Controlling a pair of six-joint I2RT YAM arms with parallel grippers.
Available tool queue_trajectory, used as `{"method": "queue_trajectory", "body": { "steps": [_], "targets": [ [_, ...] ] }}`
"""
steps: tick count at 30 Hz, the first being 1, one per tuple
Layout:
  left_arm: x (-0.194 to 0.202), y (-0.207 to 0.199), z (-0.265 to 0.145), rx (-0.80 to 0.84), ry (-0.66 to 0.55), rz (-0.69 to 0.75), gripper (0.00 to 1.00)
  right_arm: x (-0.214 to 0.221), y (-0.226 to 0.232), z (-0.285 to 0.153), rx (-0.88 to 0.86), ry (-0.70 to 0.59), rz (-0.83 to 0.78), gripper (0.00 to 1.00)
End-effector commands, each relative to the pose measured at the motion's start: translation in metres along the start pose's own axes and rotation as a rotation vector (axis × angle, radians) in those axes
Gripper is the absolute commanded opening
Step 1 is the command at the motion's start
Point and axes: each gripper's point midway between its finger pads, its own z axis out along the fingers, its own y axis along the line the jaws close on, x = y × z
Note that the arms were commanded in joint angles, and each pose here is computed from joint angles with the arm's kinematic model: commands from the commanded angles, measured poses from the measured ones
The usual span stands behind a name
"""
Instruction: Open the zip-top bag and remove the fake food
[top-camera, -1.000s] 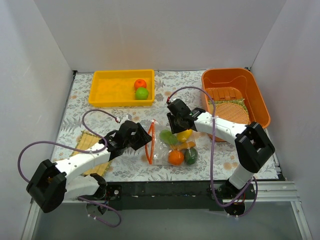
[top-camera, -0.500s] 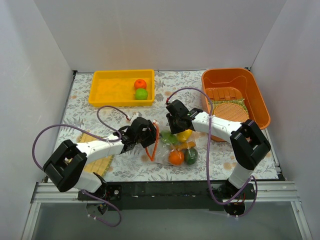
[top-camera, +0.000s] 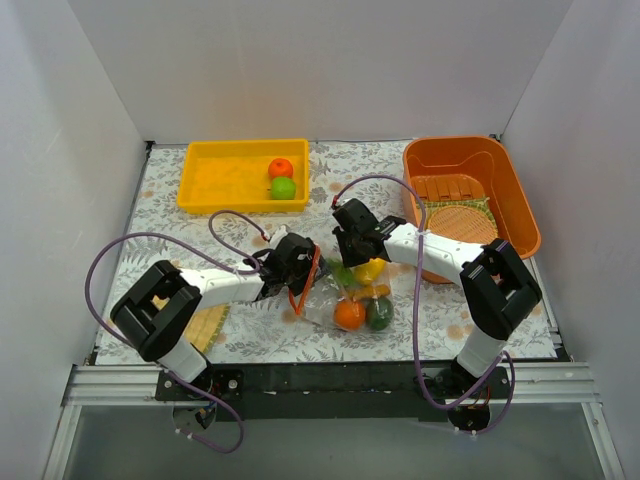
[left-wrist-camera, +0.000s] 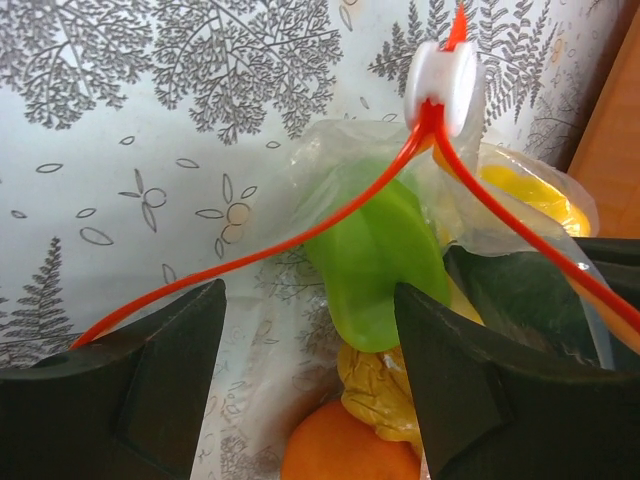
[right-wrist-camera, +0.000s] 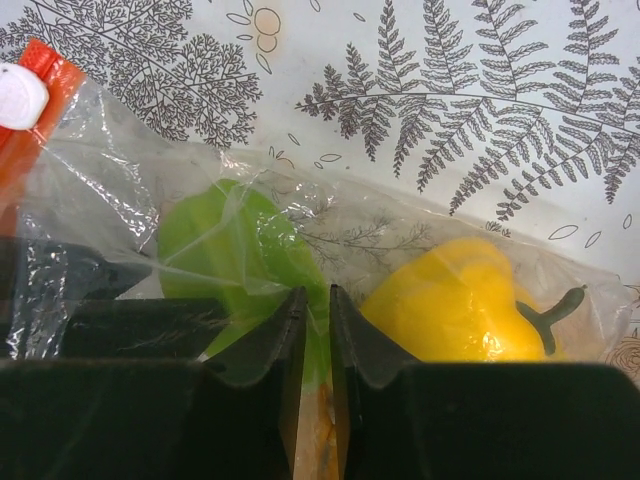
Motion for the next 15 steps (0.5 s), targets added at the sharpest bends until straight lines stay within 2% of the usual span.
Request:
{"method": "queue_trajectory", "body": {
  "steps": [1,9,12,15],
  "targets": [
    [-0.012,-0.029,0.002,0.067,-0.057,-0.023,0.68,0.007,0.005,0.001,-0.034,0.018,-0.008,0.22],
    [-0.01,-0.037,0.009,0.091,-0.066,-0.018,0.68,0.009,0.011,-0.001,-0.069,0.036,-0.037,0.18],
    [-0.009,-0.037,0.013,0.086,-0.063,-0.02,0.64,0.007,0.013,-0.003,-0.081,0.033,-0.04,0.17],
    [-0.008,-0.041,0.012,0.104,-0.057,-0.021,0.55,0.008,0.011,-0.003,-0.075,0.037,-0.046,0.15]
  ]
}}
